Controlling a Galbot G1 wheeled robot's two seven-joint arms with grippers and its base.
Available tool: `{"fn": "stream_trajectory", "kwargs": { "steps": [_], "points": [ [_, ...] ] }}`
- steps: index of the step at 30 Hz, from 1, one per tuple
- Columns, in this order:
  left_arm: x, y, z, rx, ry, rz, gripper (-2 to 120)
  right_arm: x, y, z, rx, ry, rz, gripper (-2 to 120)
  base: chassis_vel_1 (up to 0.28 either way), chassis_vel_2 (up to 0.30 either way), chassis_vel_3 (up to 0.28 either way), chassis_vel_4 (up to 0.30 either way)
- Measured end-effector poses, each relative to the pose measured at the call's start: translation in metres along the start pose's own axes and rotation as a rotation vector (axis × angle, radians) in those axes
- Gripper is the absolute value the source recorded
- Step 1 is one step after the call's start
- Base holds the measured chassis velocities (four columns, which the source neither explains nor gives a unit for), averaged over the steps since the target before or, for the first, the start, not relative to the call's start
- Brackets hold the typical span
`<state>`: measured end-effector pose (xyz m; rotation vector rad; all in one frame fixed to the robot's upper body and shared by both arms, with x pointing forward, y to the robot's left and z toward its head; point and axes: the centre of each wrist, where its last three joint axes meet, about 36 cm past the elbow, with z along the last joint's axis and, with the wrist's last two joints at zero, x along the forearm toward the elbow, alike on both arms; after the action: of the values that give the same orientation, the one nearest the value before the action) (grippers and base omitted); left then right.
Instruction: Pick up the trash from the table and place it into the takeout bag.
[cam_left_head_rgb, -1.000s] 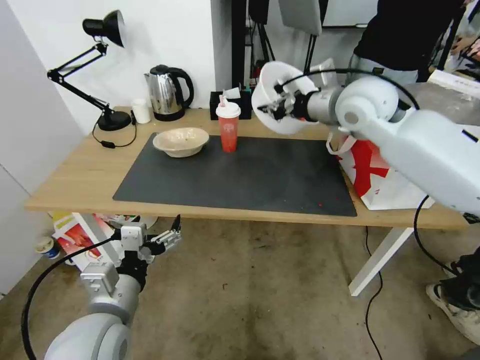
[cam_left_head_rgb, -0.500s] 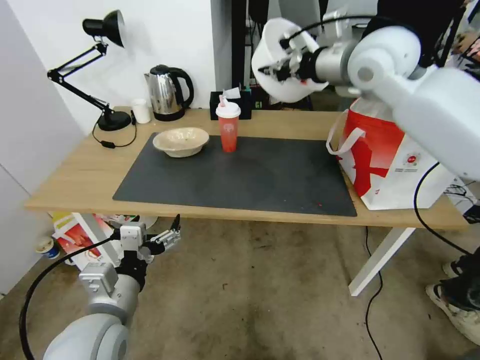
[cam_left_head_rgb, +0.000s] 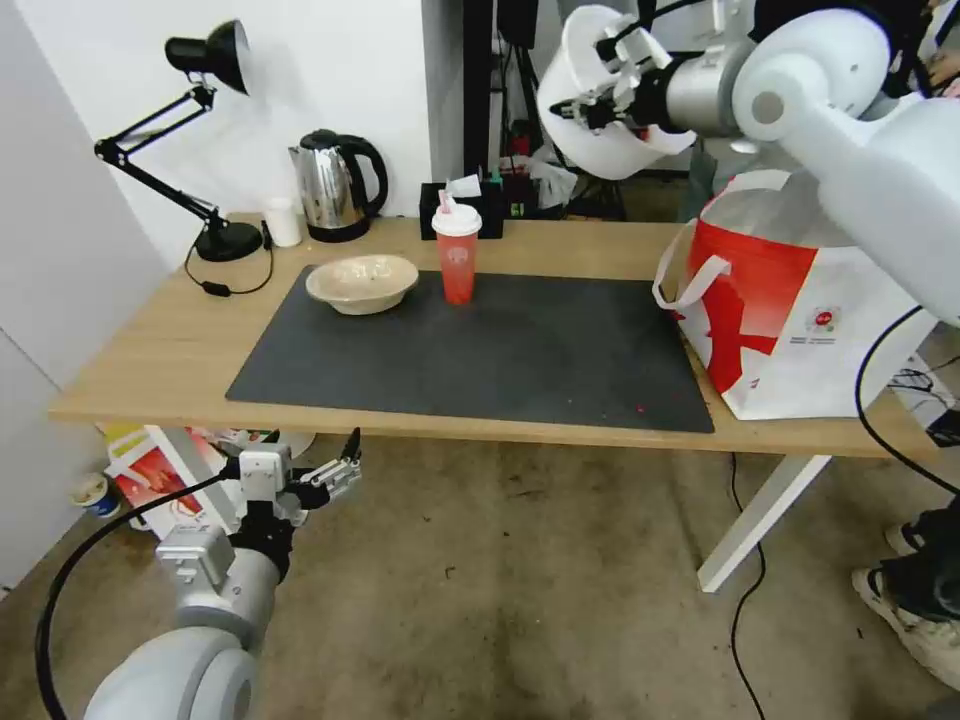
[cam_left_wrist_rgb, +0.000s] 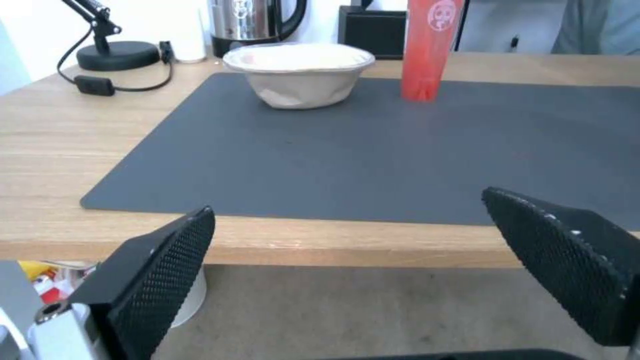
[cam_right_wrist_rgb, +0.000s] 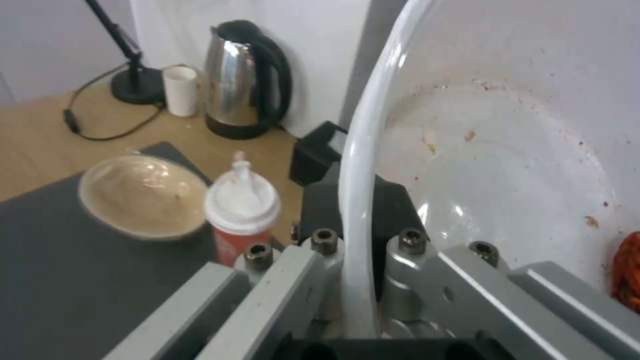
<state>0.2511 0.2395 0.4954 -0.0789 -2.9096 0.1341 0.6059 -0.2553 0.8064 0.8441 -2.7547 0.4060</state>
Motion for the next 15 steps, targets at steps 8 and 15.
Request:
{"fn": "stream_trajectory", "kwargs": {
  "steps": [8,15],
  "points": [
    [0.0,0.001,-0.001,0.0,-0.001,0.01,100,0.022,-0.025,0.011,-0.013,0.02,0.063,0,0.0,0.0,0.0,0.0],
    [0.0,-0.001,-0.001,0.001,-0.001,0.022,100,0.062,-0.058,0.04,-0.053,0.05,0.154,0,0.0,0.0,0.0,0.0]
  ]
}}
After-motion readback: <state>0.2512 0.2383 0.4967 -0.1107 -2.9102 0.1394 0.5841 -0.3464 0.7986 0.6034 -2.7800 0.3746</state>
